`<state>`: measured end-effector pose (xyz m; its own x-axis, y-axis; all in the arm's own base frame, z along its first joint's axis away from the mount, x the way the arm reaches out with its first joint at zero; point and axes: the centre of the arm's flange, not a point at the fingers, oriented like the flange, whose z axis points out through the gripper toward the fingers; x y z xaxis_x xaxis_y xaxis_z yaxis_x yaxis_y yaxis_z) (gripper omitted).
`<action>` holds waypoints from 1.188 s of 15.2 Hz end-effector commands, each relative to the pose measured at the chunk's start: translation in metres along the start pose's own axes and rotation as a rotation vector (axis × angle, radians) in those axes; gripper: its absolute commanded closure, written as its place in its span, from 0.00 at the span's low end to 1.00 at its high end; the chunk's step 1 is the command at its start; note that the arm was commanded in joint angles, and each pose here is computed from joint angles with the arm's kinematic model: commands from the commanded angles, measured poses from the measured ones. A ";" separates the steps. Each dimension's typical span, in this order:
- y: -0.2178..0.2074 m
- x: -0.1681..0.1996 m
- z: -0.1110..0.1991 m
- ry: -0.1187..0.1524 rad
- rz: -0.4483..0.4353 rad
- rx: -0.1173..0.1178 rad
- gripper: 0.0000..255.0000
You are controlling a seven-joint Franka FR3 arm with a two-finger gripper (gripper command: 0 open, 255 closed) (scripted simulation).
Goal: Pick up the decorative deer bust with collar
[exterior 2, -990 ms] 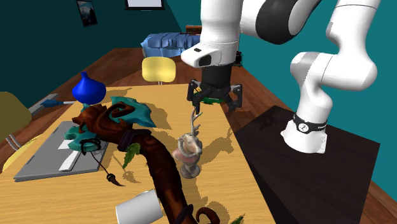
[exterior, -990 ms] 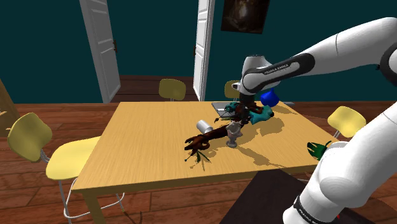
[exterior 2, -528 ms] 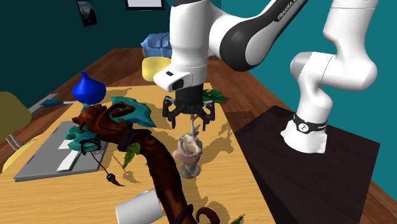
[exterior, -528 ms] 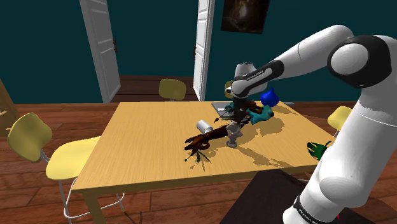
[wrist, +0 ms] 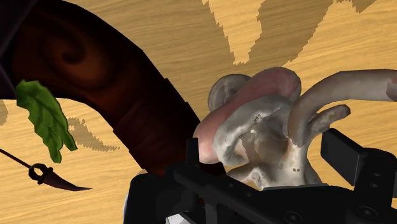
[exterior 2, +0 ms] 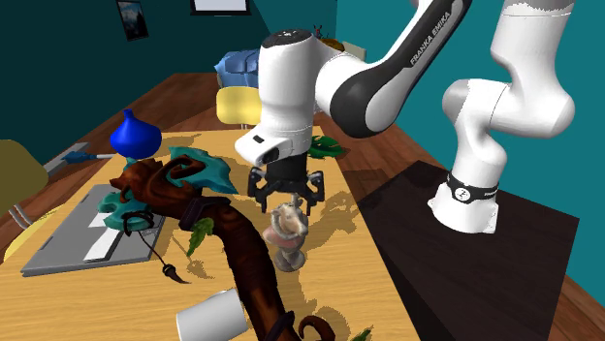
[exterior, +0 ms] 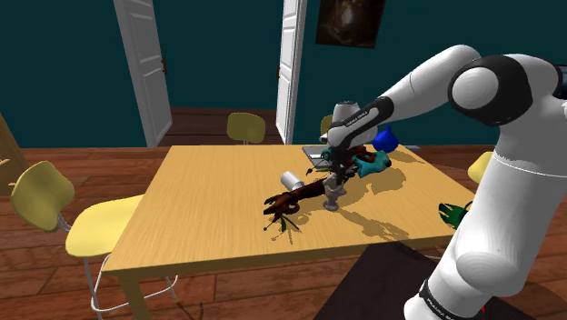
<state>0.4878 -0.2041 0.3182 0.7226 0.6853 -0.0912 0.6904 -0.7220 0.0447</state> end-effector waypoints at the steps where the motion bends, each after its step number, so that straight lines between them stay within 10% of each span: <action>1: 0.000 0.001 0.002 0.001 0.000 -0.001 0.00; 2: 0.000 0.001 0.002 0.000 0.000 -0.001 1.00; 18: 0.001 -0.003 -0.035 0.001 0.000 -0.001 1.00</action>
<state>0.4878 -0.2032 0.3478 0.7225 0.6854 -0.0909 0.6906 -0.7219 0.0453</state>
